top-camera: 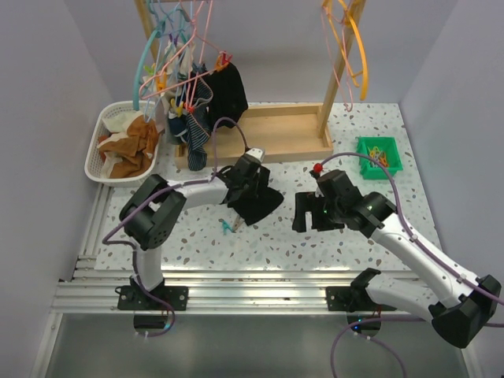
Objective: Remove the underwear clipped to the hanger
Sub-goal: Pick up the underwear from the center of the board.
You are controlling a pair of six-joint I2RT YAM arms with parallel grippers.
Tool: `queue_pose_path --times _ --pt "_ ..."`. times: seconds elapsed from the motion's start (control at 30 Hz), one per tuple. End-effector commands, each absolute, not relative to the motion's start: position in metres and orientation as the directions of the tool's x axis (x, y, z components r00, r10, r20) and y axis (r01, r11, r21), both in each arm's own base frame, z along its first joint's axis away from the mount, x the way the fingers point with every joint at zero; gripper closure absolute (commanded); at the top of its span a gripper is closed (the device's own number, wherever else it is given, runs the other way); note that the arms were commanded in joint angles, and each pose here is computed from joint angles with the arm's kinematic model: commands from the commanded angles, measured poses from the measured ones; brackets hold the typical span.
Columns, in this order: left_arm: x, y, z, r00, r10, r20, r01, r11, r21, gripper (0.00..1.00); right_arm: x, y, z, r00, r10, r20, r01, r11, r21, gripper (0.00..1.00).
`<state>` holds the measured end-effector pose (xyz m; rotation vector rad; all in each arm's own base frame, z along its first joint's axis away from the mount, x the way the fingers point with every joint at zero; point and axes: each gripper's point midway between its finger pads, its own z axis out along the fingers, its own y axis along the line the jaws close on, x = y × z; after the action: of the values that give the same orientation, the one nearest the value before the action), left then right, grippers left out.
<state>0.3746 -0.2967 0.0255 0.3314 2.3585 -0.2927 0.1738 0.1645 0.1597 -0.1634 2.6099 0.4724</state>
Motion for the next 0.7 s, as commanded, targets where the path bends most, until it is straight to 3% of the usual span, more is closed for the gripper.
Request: queue_pose_path --times 0.0,0.07,0.23,0.47,0.67 --pt "0.373 -0.289 0.088 -0.627 0.047 -0.777 0.284 0.943 -0.173 1.0 0.179 0.172 0.156 -0.874 -0.047 -0.484 -0.219 0.927 0.305 0.12" --pt "0.382 -0.288 0.141 -0.534 -0.032 -0.845 0.28 0.936 -0.213 1.0 0.18 0.176 0.151 -0.88 -0.062 -0.472 -0.231 0.922 0.31 0.12" --pt "0.371 -0.278 0.213 -0.453 -0.124 -0.883 0.287 0.917 -0.276 1.0 0.183 0.18 0.144 -0.881 -0.098 -0.463 -0.26 0.918 0.3 0.14" --pt "0.302 -0.228 0.2 -0.595 -0.196 -0.779 0.166 0.919 -0.357 1.0 0.186 0.184 0.141 -0.877 -0.128 -0.464 -0.288 0.912 0.293 0.14" --pt "0.237 -0.136 0.217 -0.519 -0.401 -0.755 -0.091 0.904 -0.418 1.0 0.191 0.208 0.129 -0.891 -0.156 -0.427 -0.325 0.876 0.356 0.16"
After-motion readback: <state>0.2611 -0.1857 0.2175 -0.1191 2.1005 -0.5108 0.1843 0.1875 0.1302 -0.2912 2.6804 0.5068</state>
